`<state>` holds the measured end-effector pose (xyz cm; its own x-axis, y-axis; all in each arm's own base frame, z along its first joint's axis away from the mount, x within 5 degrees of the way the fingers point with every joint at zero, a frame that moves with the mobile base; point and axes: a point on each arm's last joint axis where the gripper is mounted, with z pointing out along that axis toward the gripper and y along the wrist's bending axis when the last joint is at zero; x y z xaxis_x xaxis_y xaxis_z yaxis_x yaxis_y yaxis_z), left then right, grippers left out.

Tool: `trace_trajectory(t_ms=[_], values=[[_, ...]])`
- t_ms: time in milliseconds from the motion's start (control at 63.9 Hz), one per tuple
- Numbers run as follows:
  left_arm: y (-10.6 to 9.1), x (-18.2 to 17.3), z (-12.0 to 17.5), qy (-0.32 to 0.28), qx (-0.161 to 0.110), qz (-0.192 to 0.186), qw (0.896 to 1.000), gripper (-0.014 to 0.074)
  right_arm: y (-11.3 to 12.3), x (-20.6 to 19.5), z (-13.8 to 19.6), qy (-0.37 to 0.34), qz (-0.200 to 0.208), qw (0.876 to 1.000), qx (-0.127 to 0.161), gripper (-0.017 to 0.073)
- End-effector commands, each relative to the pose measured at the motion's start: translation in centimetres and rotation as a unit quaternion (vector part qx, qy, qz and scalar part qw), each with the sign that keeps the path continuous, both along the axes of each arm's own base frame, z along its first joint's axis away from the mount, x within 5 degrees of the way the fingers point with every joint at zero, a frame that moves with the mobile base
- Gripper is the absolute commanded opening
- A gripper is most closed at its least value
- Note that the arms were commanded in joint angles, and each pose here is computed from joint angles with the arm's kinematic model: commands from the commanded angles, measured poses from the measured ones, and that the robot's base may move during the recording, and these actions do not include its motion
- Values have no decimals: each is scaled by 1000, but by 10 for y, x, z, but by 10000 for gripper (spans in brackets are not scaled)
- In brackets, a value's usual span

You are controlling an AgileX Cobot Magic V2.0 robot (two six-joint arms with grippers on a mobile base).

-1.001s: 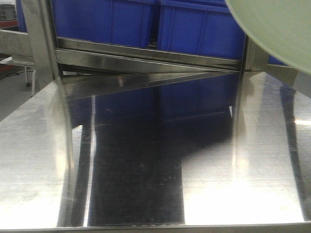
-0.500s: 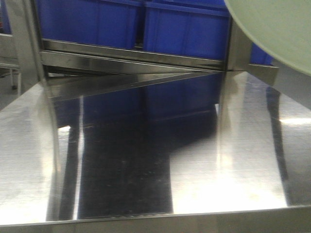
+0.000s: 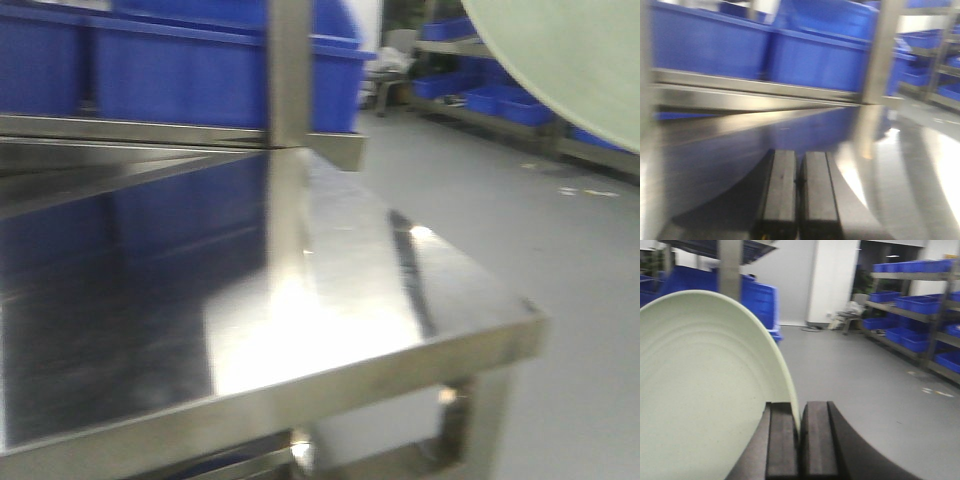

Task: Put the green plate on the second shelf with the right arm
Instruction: 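Drive the base to the blue-bin shelving, holding the plate in the right gripper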

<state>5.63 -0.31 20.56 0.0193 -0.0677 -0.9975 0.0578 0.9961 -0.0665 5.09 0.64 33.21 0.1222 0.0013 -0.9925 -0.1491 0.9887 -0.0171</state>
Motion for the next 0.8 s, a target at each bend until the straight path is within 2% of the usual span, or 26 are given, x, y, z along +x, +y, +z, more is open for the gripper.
trace_trajectory(t_ms=[0,782], values=[[-1,0,-6,-28,-5,-4,1000,131,0,-4,20,-67,5,998,9,27],[-1,0,-6,-28,-5,-4,1000,131,0,-4,20,-67,5,998,9,27]])
